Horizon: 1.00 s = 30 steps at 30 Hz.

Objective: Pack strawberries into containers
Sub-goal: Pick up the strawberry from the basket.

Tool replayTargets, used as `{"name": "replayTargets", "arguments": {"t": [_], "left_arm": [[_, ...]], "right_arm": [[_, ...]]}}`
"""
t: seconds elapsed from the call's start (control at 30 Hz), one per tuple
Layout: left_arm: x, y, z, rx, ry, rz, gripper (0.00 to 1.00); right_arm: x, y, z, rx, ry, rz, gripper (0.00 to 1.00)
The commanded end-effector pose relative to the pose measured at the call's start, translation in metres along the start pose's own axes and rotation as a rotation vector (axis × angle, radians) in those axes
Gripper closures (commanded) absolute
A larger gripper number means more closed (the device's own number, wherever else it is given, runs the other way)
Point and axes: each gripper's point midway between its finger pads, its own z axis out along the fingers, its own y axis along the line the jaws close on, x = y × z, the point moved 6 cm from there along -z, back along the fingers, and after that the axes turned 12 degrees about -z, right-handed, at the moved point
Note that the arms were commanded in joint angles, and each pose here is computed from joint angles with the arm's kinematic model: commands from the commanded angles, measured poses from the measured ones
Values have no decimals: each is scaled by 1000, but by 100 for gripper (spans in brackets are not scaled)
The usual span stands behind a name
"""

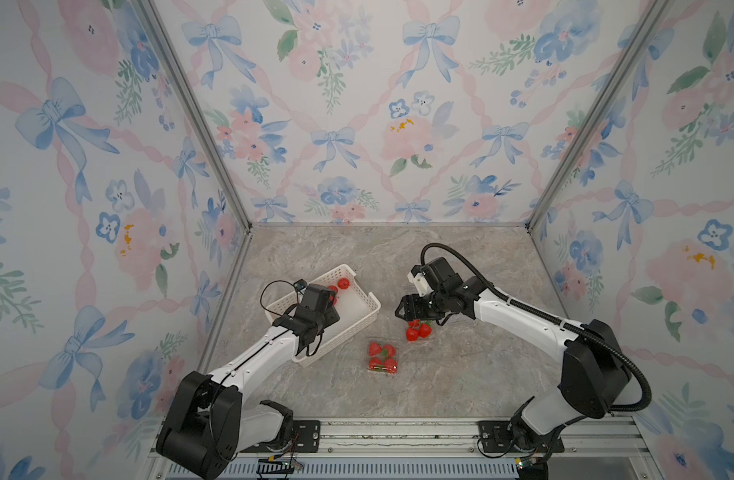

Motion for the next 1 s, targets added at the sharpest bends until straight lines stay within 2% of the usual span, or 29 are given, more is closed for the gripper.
{"name": "replayTargets", "arguments": {"t": [0.0,0.13,0.4,0.97], "left_arm": [[-5,25,8,-76,5,-11,41],[-12,45,19,-149,9,-55,41],[-24,57,27,-222,-30,-50,42],[-21,56,42,-242,14,-31,46]], "right_arm": [[-10,11,0,-27,-22,-5,28],[-10,13,4,-32,-17,-5,28],[-10,13,9,-35,-12,-4,28],[-9,8,7,-29,-13,3,28]]}}
